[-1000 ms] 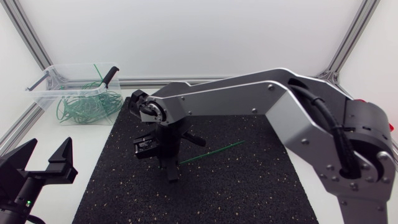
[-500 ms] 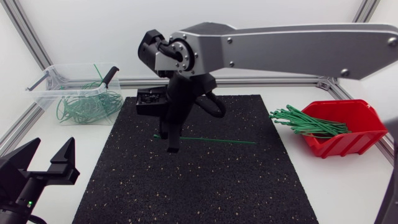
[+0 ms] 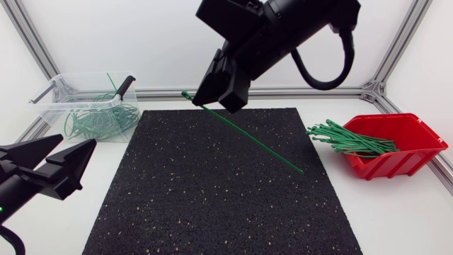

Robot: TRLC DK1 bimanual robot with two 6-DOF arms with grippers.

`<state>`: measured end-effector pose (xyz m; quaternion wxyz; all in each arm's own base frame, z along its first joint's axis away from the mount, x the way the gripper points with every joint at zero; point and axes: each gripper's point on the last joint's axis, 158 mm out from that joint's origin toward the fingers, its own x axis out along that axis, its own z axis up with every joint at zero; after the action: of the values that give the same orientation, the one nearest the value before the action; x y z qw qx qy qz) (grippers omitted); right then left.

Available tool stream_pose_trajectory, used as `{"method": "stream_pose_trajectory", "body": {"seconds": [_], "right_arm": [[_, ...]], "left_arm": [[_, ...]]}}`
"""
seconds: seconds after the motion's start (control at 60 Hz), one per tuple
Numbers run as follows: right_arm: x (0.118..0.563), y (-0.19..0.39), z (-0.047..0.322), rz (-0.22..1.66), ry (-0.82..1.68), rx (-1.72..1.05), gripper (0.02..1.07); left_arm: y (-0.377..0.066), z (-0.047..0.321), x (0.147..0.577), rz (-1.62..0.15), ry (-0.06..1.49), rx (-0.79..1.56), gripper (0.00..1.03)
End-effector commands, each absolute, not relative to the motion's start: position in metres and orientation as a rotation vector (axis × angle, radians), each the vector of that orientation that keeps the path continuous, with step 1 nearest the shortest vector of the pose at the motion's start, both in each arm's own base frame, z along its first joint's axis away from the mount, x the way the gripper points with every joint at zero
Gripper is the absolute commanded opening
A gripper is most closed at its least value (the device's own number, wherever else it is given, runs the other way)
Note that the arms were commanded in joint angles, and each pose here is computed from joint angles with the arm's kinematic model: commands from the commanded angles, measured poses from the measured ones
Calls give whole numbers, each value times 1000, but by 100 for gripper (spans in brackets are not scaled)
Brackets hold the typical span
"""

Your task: Take a green cable tie from the red box, thread the tail through the head to close it, then place it in the transparent bin on the left.

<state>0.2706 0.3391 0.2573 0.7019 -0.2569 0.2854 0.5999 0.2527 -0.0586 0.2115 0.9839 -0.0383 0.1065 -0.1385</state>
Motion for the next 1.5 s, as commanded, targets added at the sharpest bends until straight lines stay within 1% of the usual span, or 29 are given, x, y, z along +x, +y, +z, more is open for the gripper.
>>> {"method": "stream_pose_trajectory", "body": {"seconds": [0.0,0.133,0.233,0.283,0.367,0.417,0.45,0.567,0.717,0.8,0.833,0.95,1.067,1.2,1.283,1.483], "right_arm": [[262,330,266,1328,654,-502,8],[259,319,280,1312,631,-434,8],[265,308,284,1299,625,-374,8],[270,303,286,1293,619,-344,8],[282,296,281,1285,624,-288,7],[288,295,278,1292,627,-258,8],[290,295,274,1299,636,-241,8],[300,300,264,1327,655,-174,8],[309,308,257,1358,658,-106,8],[316,306,257,1361,651,-57,8],[317,305,259,1373,644,-31,8],[320,300,254,1392,658,46,8],[317,297,252,1414,685,163,8],[309,294,262,1431,714,247,7],[303,292,268,1423,717,264,8],[290,288,271,1401,753,317,8]], "left_arm": [[-73,230,255,-343,252,-147,90],[-97,250,257,-468,297,-175,90],[-118,260,268,-573,347,-186,90],[-123,262,275,-592,362,-168,90],[-137,265,290,-646,368,-57,90],[-143,265,297,-677,342,65,90],[-146,264,300,-689,338,97,90],[-166,249,310,-780,412,173,91],[-202,248,308,-969,390,135,91],[-220,253,299,-1106,341,98,91],[-224,253,298,-1133,325,91,91],[-232,259,303,-1165,285,44,90],[-242,257,302,-1220,281,-13,90],[-253,248,300,-1254,326,-48,90],[-260,247,297,-1275,345,-66,90],[-277,249,296,-1309,384,-140,90]]}}
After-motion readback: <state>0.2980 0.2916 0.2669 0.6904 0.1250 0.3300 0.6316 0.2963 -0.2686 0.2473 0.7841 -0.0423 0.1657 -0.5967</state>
